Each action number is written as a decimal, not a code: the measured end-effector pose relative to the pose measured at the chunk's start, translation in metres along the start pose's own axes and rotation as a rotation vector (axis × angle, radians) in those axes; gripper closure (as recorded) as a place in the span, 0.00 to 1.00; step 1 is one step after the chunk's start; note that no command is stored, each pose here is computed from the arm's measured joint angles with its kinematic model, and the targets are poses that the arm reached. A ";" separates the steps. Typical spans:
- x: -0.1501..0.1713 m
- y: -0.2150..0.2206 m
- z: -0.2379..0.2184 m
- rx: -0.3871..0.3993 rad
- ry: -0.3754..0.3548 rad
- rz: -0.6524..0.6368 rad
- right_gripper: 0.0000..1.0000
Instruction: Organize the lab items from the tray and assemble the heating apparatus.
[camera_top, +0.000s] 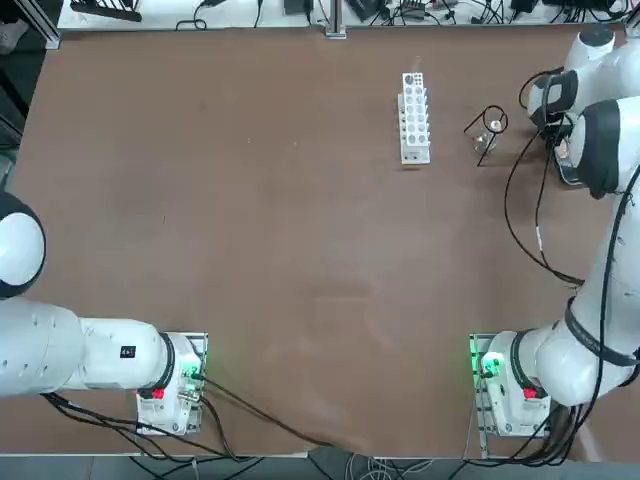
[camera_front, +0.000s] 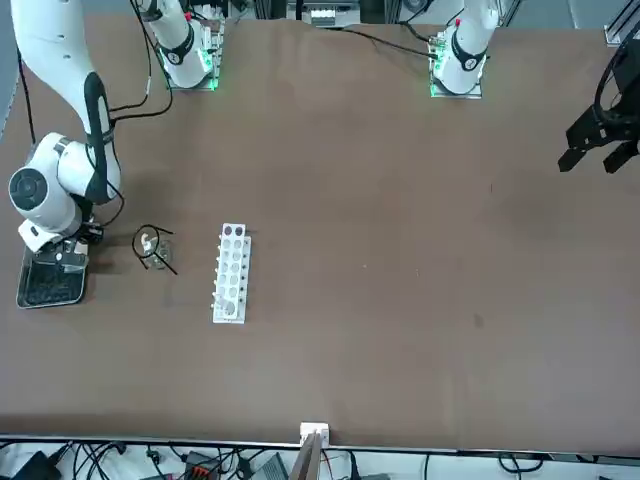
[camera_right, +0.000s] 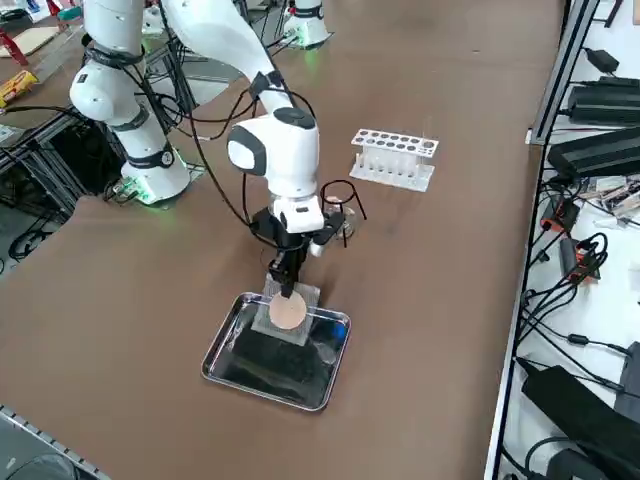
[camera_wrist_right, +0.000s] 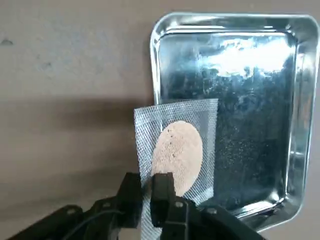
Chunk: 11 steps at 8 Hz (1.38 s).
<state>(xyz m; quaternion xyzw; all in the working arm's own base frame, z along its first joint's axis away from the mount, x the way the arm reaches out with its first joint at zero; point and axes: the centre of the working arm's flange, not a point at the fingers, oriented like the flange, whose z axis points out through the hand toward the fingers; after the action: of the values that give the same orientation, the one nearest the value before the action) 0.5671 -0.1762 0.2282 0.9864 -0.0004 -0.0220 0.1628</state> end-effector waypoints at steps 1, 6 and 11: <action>0.003 0.003 -0.009 0.007 0.001 0.005 0.88; 0.003 0.022 -0.023 -0.003 0.010 0.019 0.96; 0.043 0.023 -0.121 -0.094 -0.030 -0.051 0.97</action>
<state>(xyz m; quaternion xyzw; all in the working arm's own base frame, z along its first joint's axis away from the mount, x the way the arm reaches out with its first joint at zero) 0.6158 -0.1594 0.3484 0.9769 0.0233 -0.0410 0.2082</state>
